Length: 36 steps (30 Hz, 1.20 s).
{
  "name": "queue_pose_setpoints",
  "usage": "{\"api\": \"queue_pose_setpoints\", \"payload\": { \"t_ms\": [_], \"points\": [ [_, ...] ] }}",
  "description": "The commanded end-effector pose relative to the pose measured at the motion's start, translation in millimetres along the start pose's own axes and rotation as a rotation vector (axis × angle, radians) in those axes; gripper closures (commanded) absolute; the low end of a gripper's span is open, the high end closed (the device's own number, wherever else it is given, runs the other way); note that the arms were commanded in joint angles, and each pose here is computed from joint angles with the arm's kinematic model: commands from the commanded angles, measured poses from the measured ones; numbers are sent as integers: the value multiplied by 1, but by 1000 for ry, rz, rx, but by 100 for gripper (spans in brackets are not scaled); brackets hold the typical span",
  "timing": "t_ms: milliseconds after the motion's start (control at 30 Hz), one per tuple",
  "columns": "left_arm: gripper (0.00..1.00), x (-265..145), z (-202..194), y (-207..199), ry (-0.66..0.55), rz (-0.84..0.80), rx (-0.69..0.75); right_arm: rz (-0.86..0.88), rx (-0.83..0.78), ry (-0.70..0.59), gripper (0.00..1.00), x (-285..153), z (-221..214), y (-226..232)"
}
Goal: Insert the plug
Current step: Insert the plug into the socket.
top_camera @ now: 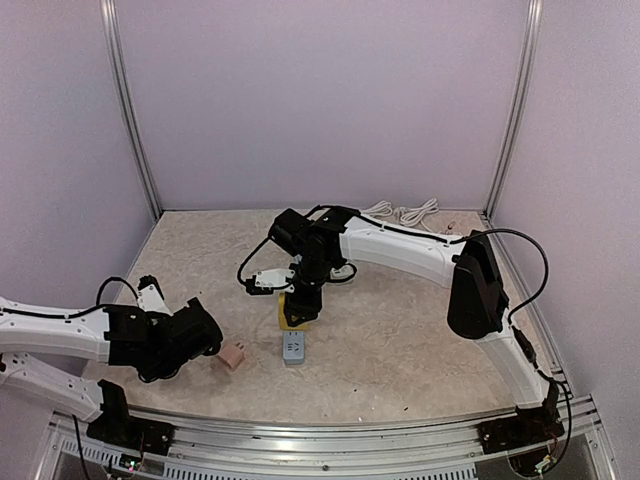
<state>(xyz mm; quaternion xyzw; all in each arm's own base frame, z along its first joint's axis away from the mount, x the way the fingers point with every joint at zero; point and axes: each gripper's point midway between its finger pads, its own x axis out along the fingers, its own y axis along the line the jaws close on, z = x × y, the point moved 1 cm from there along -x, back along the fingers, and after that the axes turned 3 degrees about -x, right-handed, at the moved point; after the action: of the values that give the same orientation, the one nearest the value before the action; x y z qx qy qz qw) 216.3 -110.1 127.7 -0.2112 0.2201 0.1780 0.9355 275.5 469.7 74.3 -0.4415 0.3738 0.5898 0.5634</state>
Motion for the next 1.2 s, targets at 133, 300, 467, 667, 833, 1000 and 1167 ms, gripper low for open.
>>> {"api": "queue_pose_setpoints", "payload": {
  "t_ms": [133, 300, 467, 667, 833, 1000, 1167],
  "points": [
    [1, -3, 2, 3, -8, -5, 13, 371, 59, 336, 90, 98, -79, 102],
    [1, -3, 1, 10, -6, 3, -3, 270, 31, 243, 66, 65, -51, 83],
    [1, -3, 0, 13, -7, 6, -14, 181, 12, 182, 48, 38, -33, 68],
    [1, -3, 0, 12, -15, 6, -12, 112, -3, 83, 39, 14, -11, 54],
    [1, -4, 1, 11, -19, 5, -10, 78, -17, 26, 37, 0, 2, 45],
    [1, -3, 0, 11, -16, 8, -8, 72, -19, -12, 19, -10, 7, 38],
    [1, -4, -1, 11, -16, 6, -6, 67, -13, -46, 0, -15, 12, 32]
  ]
}}
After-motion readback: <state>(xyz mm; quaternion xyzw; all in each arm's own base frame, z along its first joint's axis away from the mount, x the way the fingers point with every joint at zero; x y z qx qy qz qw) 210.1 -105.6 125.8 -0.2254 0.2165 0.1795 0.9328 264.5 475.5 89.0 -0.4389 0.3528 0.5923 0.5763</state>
